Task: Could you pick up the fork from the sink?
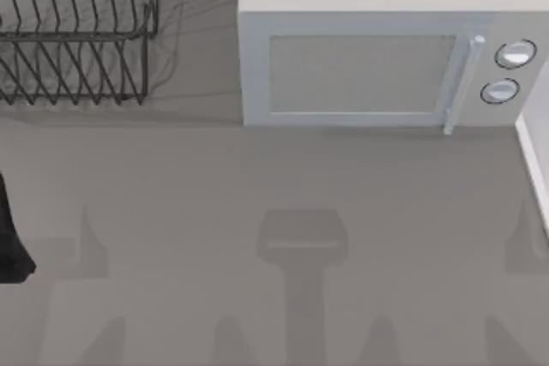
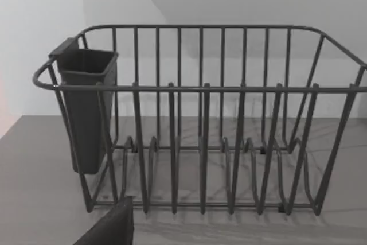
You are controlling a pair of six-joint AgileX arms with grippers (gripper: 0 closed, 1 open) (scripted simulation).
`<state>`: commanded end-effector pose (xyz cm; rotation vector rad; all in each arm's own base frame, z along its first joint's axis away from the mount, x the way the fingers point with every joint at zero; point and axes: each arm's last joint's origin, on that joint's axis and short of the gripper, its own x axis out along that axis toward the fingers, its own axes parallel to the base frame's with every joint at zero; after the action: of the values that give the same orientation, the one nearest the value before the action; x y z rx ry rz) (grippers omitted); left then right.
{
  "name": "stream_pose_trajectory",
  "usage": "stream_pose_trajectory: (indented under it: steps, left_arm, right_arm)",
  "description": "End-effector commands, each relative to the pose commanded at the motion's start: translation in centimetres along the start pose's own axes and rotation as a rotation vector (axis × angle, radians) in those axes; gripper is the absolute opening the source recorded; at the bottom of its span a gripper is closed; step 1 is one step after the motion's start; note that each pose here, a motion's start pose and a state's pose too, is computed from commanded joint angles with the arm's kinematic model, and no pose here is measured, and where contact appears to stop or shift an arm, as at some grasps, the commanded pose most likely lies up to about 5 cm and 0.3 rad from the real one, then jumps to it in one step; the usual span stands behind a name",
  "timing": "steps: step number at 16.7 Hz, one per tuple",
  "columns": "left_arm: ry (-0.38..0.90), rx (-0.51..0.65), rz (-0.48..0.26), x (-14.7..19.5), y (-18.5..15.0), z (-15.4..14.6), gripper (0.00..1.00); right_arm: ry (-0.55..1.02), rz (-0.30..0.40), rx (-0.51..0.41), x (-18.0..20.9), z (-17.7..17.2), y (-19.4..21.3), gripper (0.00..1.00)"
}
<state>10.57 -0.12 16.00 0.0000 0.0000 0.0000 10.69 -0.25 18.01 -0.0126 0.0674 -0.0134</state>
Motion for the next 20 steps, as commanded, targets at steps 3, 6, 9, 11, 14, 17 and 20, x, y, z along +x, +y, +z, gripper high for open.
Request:
stream_pose_trajectory:
  steps: [3, 6, 9, 11, 14, 17, 20]
  left_arm:
    - [0.000, 0.000, 0.000, 0.0, 0.0, 0.0, 1.00]
    - [0.000, 0.000, 0.000, 0.0, 0.0, 0.0, 1.00]
    - [0.000, 0.000, 0.000, 0.0, 0.0, 0.0, 1.00]
    - [0.000, 0.000, 0.000, 0.0, 0.0, 0.0, 1.00]
    - [0.000, 0.000, 0.000, 0.0, 0.0, 0.0, 1.00]
    - [0.000, 0.000, 0.000, 0.0, 0.0, 0.0, 1.00]
    - [0.000, 0.000, 0.000, 0.0, 0.0, 0.0, 1.00]
  right_arm:
    - [0.124, -0.020, -0.019, 0.7, 3.4, -0.3, 1.00]
    - [0.303, -0.041, -0.039, 3.0, 7.5, -0.8, 1.00]
    - [0.520, -0.056, -0.054, 7.6, 11.1, -1.6, 1.00]
    - [0.674, -0.060, -0.059, 11.7, 12.5, -2.5, 1.00]
    - [0.904, -0.058, -0.057, 18.8, 12.7, -4.3, 1.00]
    - [1.117, -0.044, -0.045, 25.5, 10.3, -6.3, 1.00]
    - [1.296, -0.023, -0.026, 30.5, 6.3, -8.3, 1.00]
